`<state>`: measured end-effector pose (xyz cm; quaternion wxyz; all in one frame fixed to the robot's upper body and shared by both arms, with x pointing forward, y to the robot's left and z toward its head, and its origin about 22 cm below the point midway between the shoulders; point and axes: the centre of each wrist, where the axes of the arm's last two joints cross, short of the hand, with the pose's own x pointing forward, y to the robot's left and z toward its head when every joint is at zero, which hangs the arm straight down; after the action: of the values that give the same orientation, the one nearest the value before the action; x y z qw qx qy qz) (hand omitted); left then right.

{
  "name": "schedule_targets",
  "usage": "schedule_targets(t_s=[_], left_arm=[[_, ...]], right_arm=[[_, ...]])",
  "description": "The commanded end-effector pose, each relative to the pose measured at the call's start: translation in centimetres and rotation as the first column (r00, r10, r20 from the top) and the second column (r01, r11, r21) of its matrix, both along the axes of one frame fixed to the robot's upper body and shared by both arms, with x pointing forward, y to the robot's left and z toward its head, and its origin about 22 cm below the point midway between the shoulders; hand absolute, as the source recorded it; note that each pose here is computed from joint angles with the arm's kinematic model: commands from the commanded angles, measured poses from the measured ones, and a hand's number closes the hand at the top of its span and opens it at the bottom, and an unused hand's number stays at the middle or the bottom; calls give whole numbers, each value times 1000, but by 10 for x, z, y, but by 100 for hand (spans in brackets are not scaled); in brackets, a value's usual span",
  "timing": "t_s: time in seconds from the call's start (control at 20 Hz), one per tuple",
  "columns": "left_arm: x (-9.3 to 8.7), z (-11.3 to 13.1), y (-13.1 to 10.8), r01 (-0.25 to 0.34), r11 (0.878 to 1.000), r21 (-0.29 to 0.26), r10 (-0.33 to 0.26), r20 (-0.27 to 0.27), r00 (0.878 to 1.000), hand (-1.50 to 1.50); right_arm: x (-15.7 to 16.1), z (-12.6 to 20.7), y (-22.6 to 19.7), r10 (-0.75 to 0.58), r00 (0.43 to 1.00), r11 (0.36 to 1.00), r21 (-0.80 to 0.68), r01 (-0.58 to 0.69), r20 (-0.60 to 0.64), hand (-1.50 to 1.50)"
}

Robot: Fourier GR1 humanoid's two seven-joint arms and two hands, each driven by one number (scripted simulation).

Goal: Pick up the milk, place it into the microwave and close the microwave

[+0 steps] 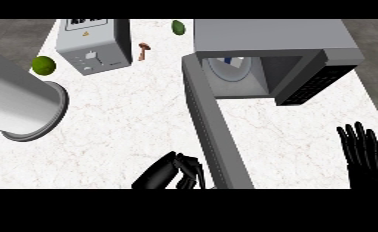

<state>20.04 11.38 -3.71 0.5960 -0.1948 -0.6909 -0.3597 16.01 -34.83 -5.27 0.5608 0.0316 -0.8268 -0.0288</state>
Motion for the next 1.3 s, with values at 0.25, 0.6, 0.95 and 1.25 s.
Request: schedule_targets(t_s=[0.25, 0.6, 0.95, 1.25], left_arm=[[4, -22, -78, 57, 995, 78, -57, 6, 998, 150], [43, 8, -99, -29, 998, 64, 24, 73, 997, 150], [57, 27, -102, -171, 977, -130, 181, 69, 981, 150], [76, 47, -106, -224, 942, -252, 262, 128, 957, -150]], right_arm=[[-14, 42, 1, 106, 993, 994, 16, -107, 60, -150], [-18, 73, 0, 198, 977, 980, -14, -197, 81, -150], [1, 90, 7, 235, 964, 972, -29, -233, 124, -150], [8, 106, 10, 273, 946, 962, -39, -271, 175, -150]])
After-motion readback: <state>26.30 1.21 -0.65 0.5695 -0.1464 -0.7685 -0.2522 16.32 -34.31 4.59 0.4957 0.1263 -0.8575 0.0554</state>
